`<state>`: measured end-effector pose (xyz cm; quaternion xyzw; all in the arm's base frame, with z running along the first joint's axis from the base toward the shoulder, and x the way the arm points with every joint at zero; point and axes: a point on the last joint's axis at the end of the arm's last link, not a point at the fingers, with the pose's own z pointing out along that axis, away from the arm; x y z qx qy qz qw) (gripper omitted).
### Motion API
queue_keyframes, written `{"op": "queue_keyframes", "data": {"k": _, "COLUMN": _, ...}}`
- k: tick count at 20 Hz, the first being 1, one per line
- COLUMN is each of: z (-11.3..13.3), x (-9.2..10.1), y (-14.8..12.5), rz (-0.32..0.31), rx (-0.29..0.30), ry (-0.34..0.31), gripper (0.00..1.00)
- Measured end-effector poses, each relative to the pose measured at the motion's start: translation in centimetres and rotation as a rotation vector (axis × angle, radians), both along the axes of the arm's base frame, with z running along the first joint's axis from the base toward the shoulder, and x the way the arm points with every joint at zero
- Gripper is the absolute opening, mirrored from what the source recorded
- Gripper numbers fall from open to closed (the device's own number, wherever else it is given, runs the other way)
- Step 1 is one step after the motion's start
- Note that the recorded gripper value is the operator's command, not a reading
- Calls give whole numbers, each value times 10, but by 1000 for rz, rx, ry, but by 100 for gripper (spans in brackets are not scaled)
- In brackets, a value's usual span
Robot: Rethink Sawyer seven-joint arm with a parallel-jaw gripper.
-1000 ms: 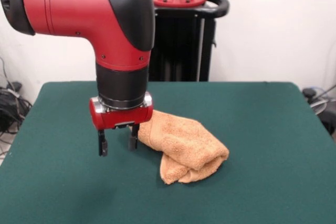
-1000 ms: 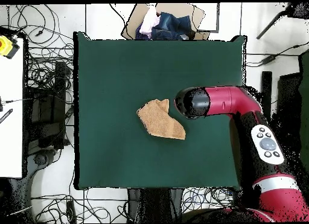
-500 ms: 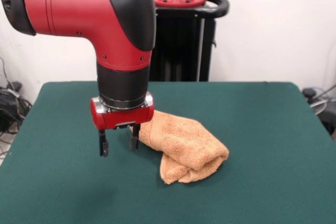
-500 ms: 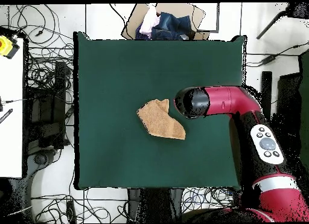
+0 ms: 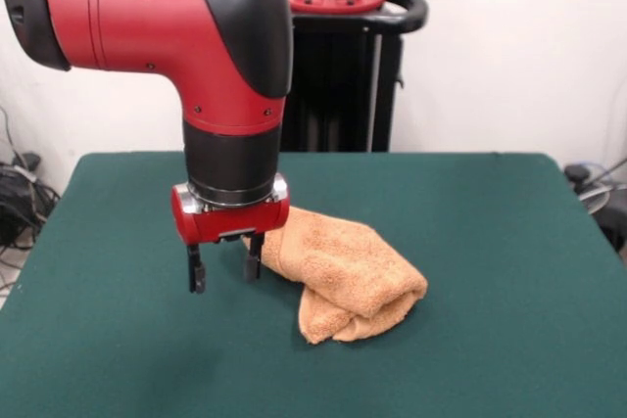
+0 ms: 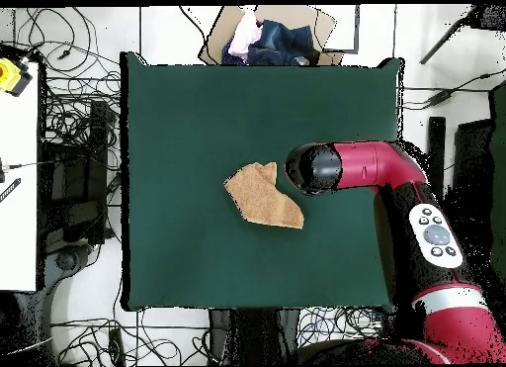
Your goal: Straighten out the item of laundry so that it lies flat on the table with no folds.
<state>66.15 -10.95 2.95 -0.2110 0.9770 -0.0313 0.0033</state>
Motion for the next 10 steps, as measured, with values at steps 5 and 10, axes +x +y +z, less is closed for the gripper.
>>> {"op": "queue_keyframes", "data": {"k": 5, "z": 0, "x": -1, "y": 1, "rz": 1, "rx": 1, "ry": 2, "gripper": 100}}
{"op": "queue_keyframes", "data": {"k": 10, "z": -3, "x": -9, "y": 3, "rz": 4, "rx": 7, "ry": 17, "gripper": 100}}
